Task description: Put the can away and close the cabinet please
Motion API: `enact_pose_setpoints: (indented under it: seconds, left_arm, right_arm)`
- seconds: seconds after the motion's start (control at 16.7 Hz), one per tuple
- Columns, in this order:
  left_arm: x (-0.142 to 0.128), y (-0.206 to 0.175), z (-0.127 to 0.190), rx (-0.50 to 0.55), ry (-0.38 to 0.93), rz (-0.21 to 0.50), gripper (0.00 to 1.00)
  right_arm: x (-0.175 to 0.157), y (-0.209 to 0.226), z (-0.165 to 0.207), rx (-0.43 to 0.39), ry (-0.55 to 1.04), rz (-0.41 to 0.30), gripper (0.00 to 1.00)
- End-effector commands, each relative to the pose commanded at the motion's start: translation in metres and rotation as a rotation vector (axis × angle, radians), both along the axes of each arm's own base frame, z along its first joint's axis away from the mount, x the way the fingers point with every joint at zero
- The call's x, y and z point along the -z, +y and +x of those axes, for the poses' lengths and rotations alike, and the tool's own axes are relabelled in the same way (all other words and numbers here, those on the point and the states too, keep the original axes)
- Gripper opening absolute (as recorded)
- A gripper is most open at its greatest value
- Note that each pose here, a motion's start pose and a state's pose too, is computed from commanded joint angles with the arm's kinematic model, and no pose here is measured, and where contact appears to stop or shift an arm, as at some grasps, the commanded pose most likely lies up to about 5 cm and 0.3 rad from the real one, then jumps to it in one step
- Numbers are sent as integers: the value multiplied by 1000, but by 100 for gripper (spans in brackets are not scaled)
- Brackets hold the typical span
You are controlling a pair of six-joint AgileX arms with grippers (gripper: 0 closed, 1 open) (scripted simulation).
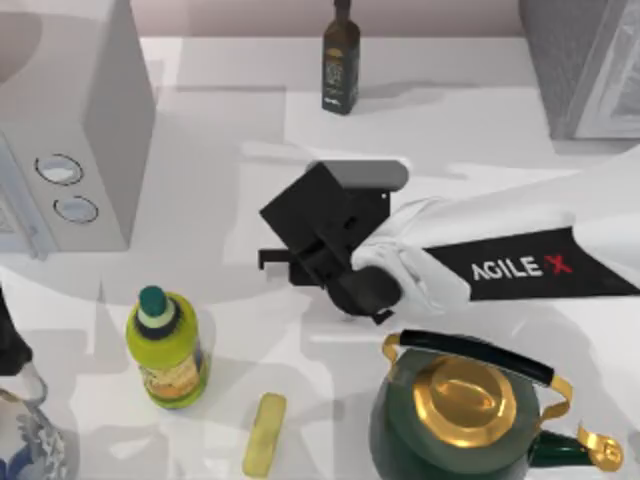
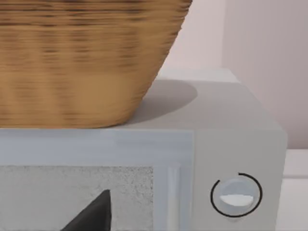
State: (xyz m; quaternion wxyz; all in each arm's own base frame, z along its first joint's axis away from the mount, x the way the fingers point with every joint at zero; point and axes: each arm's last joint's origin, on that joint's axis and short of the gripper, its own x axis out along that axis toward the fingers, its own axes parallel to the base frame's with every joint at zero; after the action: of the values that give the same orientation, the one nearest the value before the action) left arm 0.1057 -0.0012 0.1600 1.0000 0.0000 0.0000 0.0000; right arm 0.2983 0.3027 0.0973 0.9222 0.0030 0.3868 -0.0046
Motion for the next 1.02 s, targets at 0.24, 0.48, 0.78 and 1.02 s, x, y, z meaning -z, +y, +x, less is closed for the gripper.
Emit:
enact_pose_setpoints:
  seconds: [0.24, 0.48, 0.78, 1.02]
  left_arm:
    - [0, 0, 0, 0, 0, 0, 100]
    - [0, 0, 0, 0, 0, 0, 100]
    - [0, 0, 0, 0, 0, 0, 100]
    - [0, 0, 0, 0, 0, 0, 100]
  right_arm:
    - [0, 1, -1, -1, 1, 0, 0]
    - [-10, 0, 3, 7, 16, -16, 0]
    - [-80, 4, 10, 26, 4, 9, 0]
    - [-136, 2, 3, 11, -2, 10, 0]
